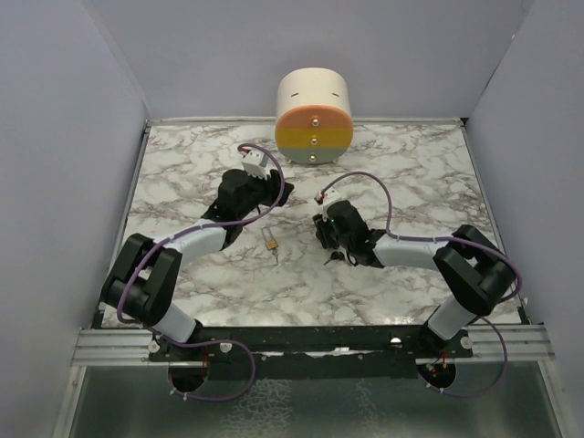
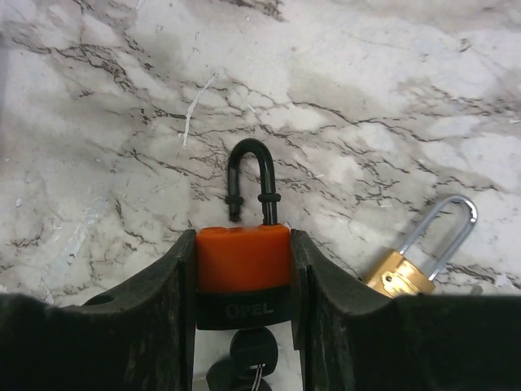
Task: Lock with the key
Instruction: Pick up the lock from the center of the board.
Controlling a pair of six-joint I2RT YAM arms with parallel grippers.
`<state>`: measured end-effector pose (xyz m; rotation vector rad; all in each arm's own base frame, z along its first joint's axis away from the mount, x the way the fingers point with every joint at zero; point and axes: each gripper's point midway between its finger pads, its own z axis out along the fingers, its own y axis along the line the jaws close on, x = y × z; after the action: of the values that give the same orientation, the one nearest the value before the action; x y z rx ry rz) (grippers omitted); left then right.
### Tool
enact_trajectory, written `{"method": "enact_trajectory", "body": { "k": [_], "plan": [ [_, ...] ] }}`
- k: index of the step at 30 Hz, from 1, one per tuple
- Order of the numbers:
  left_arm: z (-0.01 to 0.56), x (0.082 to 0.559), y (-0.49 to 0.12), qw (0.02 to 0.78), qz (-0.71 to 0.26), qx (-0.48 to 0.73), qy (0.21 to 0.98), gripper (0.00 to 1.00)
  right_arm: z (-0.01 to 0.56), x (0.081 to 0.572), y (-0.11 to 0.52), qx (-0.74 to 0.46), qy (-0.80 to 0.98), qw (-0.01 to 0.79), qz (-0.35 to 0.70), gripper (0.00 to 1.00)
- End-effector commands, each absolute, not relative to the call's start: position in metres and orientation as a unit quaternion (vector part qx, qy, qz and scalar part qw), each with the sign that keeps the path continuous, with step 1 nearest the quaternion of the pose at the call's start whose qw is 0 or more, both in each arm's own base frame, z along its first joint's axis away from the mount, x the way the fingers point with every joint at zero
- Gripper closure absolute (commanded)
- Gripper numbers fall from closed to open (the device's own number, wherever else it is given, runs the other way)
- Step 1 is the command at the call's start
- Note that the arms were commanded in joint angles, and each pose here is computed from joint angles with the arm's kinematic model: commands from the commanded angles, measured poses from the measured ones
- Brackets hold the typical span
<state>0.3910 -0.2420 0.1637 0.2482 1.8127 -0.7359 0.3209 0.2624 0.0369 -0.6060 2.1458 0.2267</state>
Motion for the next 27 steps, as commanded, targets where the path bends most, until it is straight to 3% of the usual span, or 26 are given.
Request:
{"method": "enact_trajectory", "body": {
  "k": [1,10,16,18,27],
  "plan": [
    [0.178,0.396,-0.247,0.562,-0.328,0.12,0.75,0.45,0.107,0.337,0.266,-0.218,0.795,0.554,0.115,0.98],
    [0.187,0.378,-0.275,0.53,-0.433,0.249,0.685,0.44,0.178,0.324,0.251,-0.213,0.699,0.667,0.145,0.98],
    [0.232,0.325,-0.272,0.537,-0.588,0.326,0.51,0.45,0.221,0.302,0.247,-0.239,0.632,0.716,0.176,0.98],
    [0.238,0.321,-0.271,0.513,-0.618,0.334,0.494,0.46,0.233,0.294,0.245,-0.241,0.617,0.726,0.187,0.98],
    [0.26,0.292,-0.282,0.506,-0.616,0.396,0.456,0.45,0.265,0.268,0.246,-0.27,0.568,0.743,0.228,0.98]
  ]
}}
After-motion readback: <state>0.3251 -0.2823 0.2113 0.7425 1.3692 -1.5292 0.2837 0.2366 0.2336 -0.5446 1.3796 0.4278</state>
